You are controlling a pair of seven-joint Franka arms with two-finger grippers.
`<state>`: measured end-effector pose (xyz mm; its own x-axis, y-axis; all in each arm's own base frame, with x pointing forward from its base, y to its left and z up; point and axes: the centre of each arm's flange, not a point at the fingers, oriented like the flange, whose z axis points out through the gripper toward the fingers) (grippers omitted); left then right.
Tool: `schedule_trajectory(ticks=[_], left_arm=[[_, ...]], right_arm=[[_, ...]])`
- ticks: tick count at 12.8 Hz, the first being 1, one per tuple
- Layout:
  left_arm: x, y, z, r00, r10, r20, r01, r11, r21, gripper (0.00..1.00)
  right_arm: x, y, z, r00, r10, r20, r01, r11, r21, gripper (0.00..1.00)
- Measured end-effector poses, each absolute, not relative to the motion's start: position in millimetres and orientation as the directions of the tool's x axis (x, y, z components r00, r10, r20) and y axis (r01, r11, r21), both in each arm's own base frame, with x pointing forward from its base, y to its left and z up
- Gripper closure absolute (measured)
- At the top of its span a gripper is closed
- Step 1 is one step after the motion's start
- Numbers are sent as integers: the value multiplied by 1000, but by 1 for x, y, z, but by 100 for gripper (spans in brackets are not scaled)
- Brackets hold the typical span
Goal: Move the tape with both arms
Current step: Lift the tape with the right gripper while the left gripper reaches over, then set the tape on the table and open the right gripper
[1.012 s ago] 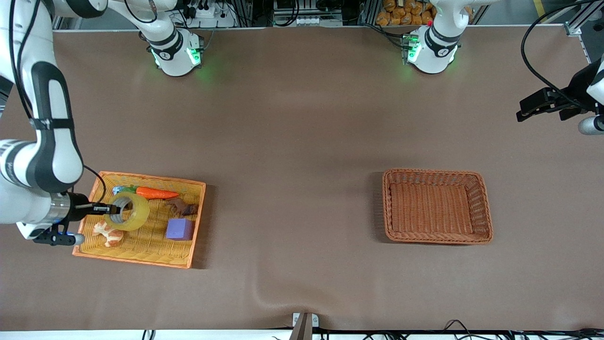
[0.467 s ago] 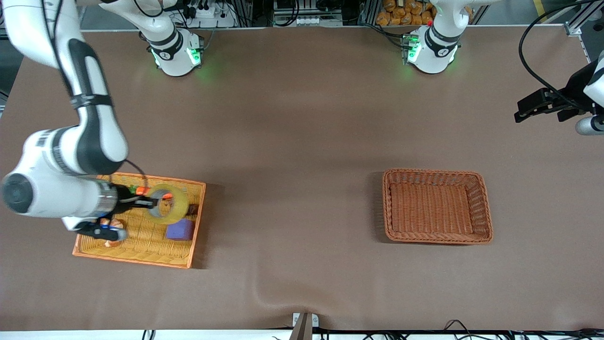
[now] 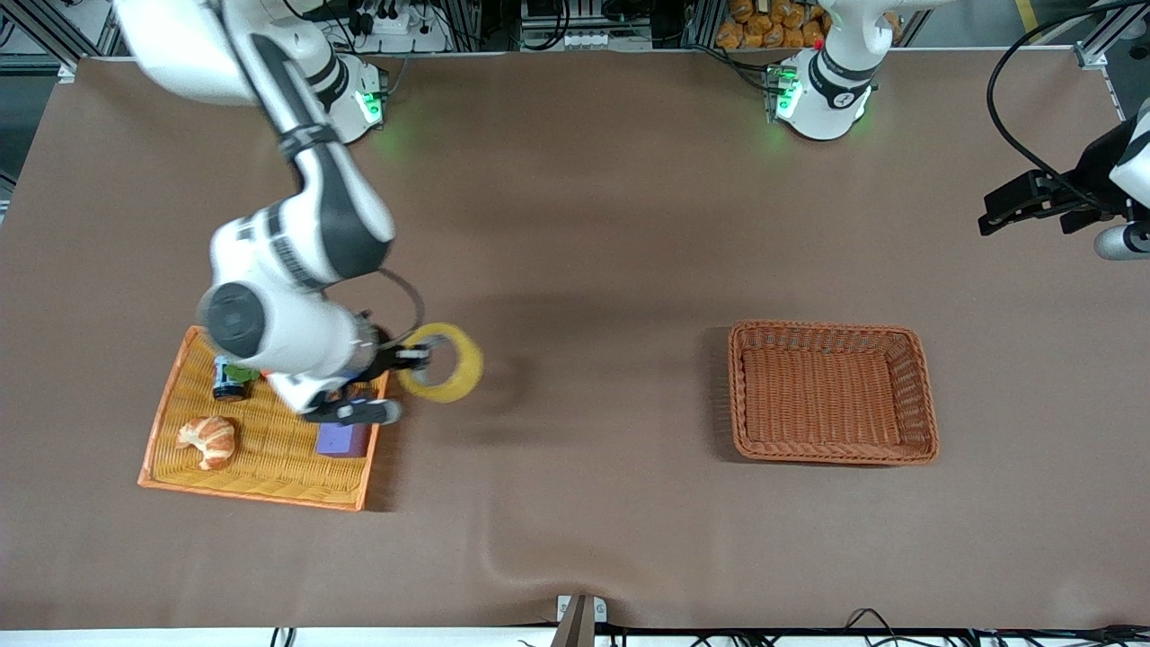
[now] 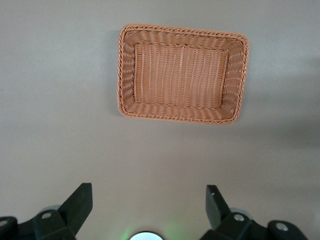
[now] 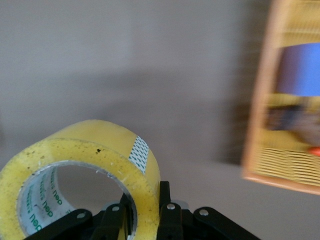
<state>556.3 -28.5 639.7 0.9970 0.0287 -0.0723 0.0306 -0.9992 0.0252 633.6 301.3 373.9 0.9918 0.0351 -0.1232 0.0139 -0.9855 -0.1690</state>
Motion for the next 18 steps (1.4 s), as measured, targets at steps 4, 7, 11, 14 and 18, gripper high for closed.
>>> schedule_trajectory(ticks=[4,7,11,14,18], left_arm=[[557,-28,642,997,29,-66,31,-999,26,0],[560,-28,638,997,29,-73,31,-999,26,0],[581,-34,615,995,14,-99,18,-999,33,0],[597,-69,595,993,-44,-106,-40,-998,40,0],[617,-137,558,991,-118,-70,-114,-992,50,0]], right_arm=[[608,383,331,997,21,-78,7,-985,-172,78],[595,414,294,998,-10,-57,-19,-988,-154,78],[579,445,257,997,-70,-43,-76,-986,-152,78],[570,465,233,985,-170,-22,-171,-970,-173,78],[557,490,217,968,-249,-19,-248,-950,-191,70]])
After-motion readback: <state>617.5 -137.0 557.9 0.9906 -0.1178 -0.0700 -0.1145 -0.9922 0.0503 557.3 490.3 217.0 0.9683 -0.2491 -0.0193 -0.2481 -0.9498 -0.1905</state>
